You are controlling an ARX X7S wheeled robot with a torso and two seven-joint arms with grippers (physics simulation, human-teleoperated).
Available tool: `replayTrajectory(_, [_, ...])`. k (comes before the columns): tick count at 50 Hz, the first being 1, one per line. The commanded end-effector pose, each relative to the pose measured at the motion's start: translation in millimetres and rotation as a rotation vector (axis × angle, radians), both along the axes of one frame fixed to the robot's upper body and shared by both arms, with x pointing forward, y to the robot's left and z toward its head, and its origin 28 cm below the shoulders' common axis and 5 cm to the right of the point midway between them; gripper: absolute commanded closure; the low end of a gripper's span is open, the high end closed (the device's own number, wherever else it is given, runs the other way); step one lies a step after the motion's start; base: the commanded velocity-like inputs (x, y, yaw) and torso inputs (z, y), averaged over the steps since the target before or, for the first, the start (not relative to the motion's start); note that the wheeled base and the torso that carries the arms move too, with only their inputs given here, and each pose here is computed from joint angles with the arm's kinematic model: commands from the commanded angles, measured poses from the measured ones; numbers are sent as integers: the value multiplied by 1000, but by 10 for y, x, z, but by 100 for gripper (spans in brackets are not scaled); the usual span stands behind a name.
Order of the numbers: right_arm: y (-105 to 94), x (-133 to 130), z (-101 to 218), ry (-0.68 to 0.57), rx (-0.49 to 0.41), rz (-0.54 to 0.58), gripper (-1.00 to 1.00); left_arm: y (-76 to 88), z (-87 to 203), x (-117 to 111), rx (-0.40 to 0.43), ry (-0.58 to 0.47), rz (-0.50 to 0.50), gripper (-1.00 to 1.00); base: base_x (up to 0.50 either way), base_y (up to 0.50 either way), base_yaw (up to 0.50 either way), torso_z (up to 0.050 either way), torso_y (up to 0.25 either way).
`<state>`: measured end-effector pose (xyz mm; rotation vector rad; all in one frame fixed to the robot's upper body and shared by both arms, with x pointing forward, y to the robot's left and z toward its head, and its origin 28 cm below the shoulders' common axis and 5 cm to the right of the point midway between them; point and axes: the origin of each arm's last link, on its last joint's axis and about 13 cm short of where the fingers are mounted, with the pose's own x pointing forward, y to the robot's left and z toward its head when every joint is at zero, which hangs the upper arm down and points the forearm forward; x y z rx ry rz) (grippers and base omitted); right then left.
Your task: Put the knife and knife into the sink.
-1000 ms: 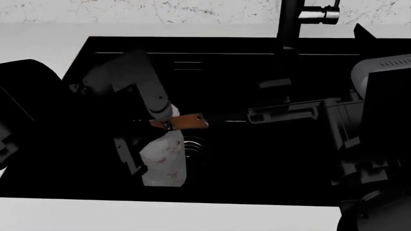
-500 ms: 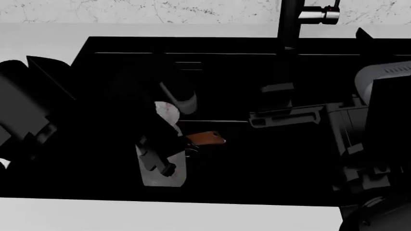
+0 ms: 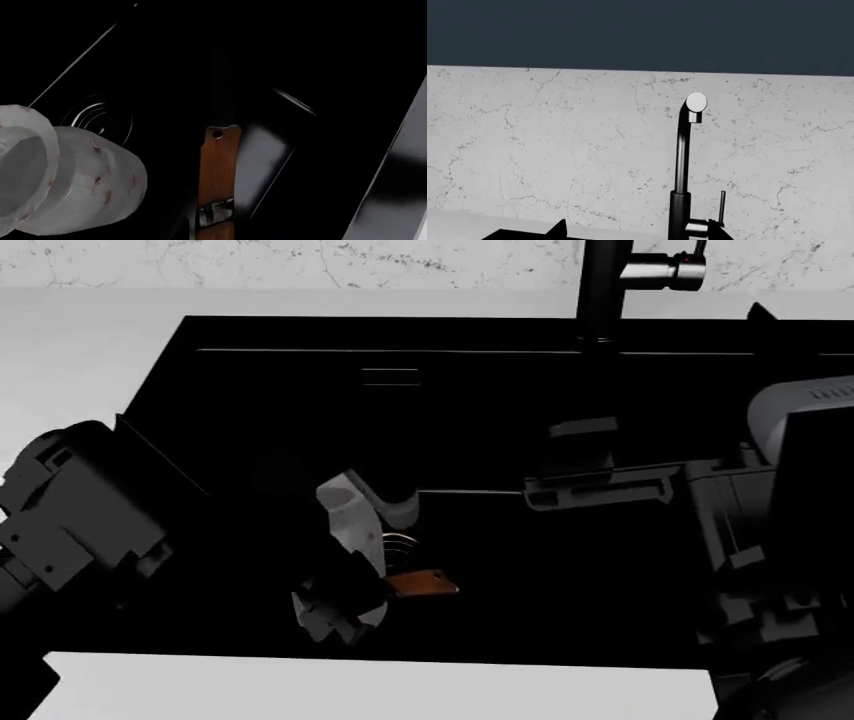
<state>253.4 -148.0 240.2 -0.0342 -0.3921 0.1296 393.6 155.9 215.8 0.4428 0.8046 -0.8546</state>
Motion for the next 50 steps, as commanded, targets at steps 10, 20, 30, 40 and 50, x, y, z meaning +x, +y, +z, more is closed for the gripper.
replayTrajectory(10, [-7,-29,8,-7,5,-2,-100,-10,63,-7,-37,-20,18,-100,0,0,0,0,0])
replayTrajectory(20, [-4,-19,10,-8,4,0,-100,1,192,-39,-74,-39,-7,-100,-1,0,0,0,0])
replayTrajectory(30, [14,11,5,-6,4,8,-100,149,625,-68,-217,-141,16,-100,0,0,0,0,0])
replayTrajectory(40, [15,11,11,-6,6,9,-100,270,886,-132,-265,-292,51,-100,0,0,0,0,0])
replayTrajectory(50, [2,-11,25,-10,7,4,-100,308,1017,-282,-328,-448,41,-100,0,0,0,0,0])
